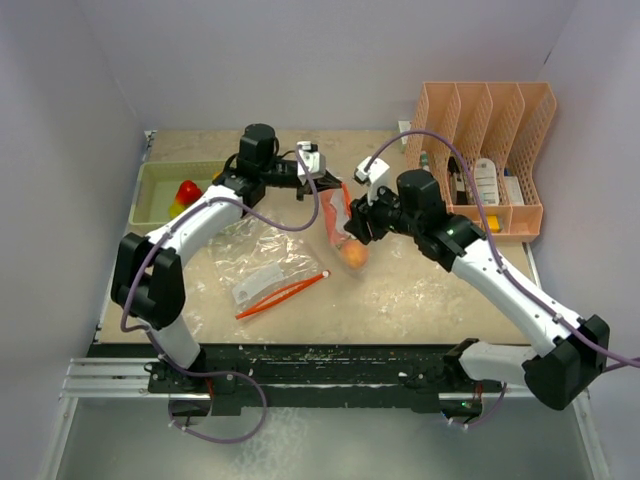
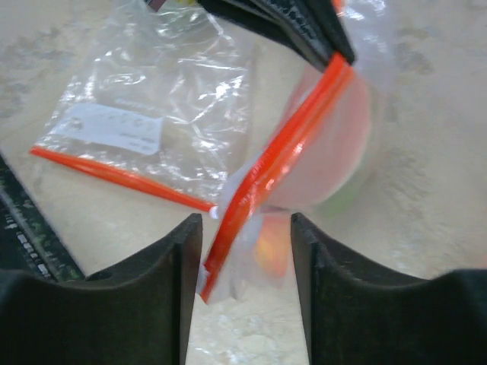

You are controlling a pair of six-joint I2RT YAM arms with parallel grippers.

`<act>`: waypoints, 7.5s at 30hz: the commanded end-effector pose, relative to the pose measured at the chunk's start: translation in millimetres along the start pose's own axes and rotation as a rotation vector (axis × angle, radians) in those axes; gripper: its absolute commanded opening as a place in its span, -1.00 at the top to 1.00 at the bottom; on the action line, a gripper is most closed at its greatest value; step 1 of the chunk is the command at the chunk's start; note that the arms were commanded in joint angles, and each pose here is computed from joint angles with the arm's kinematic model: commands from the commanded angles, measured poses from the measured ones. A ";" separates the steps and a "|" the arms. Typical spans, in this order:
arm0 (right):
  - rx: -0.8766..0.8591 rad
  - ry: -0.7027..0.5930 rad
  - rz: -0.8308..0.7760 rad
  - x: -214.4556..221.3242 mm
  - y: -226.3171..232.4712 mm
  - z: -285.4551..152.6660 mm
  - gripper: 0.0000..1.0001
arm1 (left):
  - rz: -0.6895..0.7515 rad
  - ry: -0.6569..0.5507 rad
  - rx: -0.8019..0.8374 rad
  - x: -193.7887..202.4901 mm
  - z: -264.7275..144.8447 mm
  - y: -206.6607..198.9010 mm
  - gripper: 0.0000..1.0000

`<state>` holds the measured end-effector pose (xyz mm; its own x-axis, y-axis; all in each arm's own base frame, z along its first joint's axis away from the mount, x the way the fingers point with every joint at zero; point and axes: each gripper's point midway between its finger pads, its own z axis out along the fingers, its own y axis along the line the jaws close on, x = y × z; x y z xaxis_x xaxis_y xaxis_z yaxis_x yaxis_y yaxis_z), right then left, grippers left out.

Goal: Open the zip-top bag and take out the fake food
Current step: Pick up the zipper food storage bag at the center of the board.

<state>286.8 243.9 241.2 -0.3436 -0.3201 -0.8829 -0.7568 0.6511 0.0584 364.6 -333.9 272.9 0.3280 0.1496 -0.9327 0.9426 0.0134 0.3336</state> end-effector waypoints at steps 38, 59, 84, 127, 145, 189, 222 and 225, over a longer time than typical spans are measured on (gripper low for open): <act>0.168 -0.316 0.011 -13.7 -15.6 -38.9 -0.37 | -0.183 -0.034 -0.134 -53.8 -12.9 28.7 1.00; 0.169 -0.425 0.022 -37.5 -12.0 -56.8 1.00 | -0.205 -0.015 -0.176 -54.8 -17.8 31.5 1.00; 0.083 -0.409 0.056 -50.7 4.0 -61.9 1.00 | 0.028 -0.127 -0.031 -76.9 5.5 -31.5 -0.79; 0.204 -0.358 0.019 -64.1 -14.1 -70.5 -0.25 | 0.047 -0.157 0.042 -118.7 28.9 -39.9 1.00; 0.518 -0.264 0.184 -56.6 -34.6 -36.1 0.91 | -0.021 -0.128 -0.272 -126.6 12.4 7.5 1.00; -0.404 -0.281 -0.300 -80.2 63.7 -81.6 1.00 | 0.054 -0.291 0.388 -90.7 -39.1 -68.7 -0.95; -0.157 -0.214 -0.177 -58.3 21.7 -65.3 0.65 | -0.155 -0.255 0.484 -91.9 -22.7 -73.5 1.00; -0.131 -0.208 -0.167 -56.9 17.2 -64.5 0.30 | -0.181 -0.250 0.457 -90.2 -22.5 -64.9 1.00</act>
<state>247.2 237.5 312.3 -0.1168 -0.2765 -0.9539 -0.9016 0.4323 -0.0149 265.4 -330.7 318.0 0.0548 -0.0329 -0.9980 0.9021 -0.4268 0.0636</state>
